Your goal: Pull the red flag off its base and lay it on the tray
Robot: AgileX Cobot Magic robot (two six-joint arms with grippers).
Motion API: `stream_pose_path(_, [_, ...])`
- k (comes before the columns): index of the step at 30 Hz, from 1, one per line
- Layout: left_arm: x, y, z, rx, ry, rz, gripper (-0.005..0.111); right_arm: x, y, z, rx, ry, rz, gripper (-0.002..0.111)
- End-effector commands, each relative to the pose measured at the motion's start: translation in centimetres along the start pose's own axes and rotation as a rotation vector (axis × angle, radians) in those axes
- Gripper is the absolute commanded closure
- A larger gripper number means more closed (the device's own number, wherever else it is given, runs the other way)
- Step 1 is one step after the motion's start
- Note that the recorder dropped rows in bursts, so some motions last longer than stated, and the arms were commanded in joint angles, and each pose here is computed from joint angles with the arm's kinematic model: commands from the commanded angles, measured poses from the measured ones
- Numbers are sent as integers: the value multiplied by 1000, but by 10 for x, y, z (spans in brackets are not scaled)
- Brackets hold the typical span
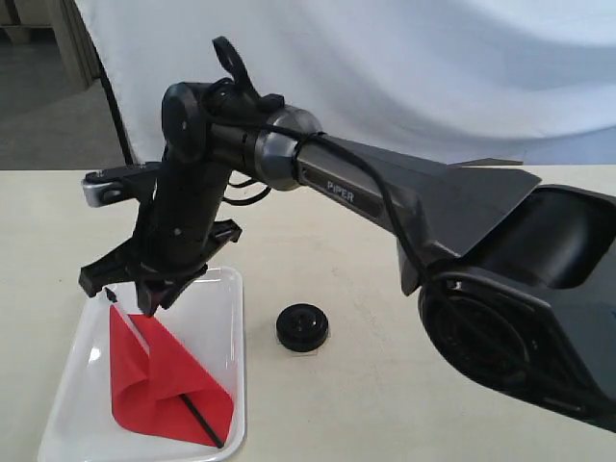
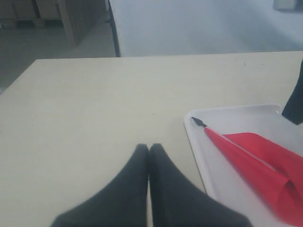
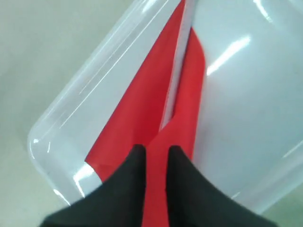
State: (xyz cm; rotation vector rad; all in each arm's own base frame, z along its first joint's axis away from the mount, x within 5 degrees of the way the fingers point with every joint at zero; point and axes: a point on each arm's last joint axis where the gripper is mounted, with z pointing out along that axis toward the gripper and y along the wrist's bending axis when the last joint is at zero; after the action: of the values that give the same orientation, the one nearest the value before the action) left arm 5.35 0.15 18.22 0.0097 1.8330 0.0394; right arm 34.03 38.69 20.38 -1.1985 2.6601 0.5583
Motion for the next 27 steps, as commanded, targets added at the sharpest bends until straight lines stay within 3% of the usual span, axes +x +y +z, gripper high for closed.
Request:
stream_pose_path(1, [0, 0, 0, 2, -6, -3, 107, -5, -15, -29, 47, -52, 8, 108])
stream_pose_path(6, [0, 0, 0, 2, -6, -3, 107, -5, -38, -55, 62, -104, 195, 108])
stream_pose_path(15, [0, 0, 0, 2, -6, -3, 107, 3, -93, -118, 181, -210, 291, 108])
stream_pose_path(27, [0, 0, 0, 2, -6, -3, 107, 64, -153, -163, 288, -145, 454, 109])
